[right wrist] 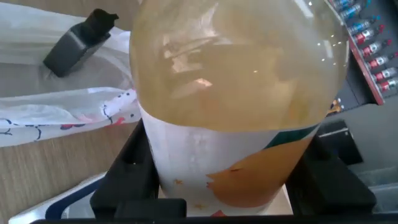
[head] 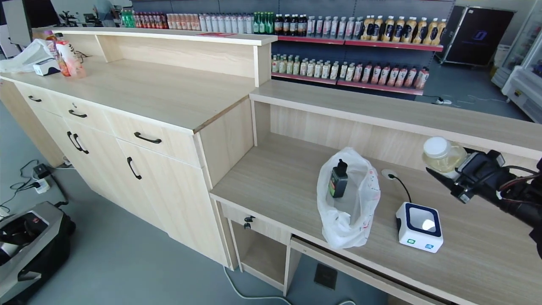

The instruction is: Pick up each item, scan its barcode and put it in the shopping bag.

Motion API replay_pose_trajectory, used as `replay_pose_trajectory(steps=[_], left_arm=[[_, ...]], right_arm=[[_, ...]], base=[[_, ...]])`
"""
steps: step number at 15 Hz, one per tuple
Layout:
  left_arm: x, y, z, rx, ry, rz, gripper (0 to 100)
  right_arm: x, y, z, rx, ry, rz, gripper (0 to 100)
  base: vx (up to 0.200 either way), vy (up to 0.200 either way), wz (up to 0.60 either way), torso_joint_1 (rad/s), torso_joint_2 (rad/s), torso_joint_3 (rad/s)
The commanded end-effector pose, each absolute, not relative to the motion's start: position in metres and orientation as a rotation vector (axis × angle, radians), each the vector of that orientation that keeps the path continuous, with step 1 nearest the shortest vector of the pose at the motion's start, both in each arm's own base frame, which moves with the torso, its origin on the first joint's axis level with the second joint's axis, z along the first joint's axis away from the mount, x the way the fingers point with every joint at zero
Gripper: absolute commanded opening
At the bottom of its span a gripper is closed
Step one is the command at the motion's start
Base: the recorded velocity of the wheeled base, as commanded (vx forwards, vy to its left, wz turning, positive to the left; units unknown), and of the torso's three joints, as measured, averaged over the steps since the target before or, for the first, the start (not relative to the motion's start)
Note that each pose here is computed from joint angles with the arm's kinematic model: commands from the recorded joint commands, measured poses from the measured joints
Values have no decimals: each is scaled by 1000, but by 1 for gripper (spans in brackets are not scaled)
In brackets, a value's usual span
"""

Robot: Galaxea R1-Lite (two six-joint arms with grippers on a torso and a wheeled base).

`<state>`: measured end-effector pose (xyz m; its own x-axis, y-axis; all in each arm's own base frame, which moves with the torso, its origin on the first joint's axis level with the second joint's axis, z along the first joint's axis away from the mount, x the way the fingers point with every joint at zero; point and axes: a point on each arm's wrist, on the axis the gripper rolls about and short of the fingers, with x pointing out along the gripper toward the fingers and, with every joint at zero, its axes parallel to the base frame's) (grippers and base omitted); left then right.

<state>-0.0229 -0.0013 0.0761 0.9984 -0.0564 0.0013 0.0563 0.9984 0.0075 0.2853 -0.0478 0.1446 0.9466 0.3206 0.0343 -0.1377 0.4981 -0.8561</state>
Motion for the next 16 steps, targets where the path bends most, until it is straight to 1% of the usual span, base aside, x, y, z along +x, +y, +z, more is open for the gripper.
replay_pose_trajectory(steps=[1, 3, 8, 12, 16], left_arm=[[-23, -1, 76, 8, -2, -57, 100], [-23, -1, 76, 8, -2, -57, 100], [-23, -1, 76, 8, -2, -57, 100], [-23, -1, 76, 6, -2, -57, 100], [-23, -1, 76, 8, -2, -57, 100]], right_arm=[[305, -52, 109, -1021, -194, 384, 0], [308, -57, 99, -1017, -184, 407, 0], [311, -76, 89, -899, -105, 379, 0], [317, -89, 84, -887, -119, 402, 0], [336, -95, 79, -883, -178, 466, 0]], base=[[0, 0, 0, 0, 0, 0], [0, 0, 0, 0, 0, 0], [0, 0, 0, 0, 0, 0], [0, 0, 0, 0, 0, 0], [0, 0, 0, 0, 0, 0]])
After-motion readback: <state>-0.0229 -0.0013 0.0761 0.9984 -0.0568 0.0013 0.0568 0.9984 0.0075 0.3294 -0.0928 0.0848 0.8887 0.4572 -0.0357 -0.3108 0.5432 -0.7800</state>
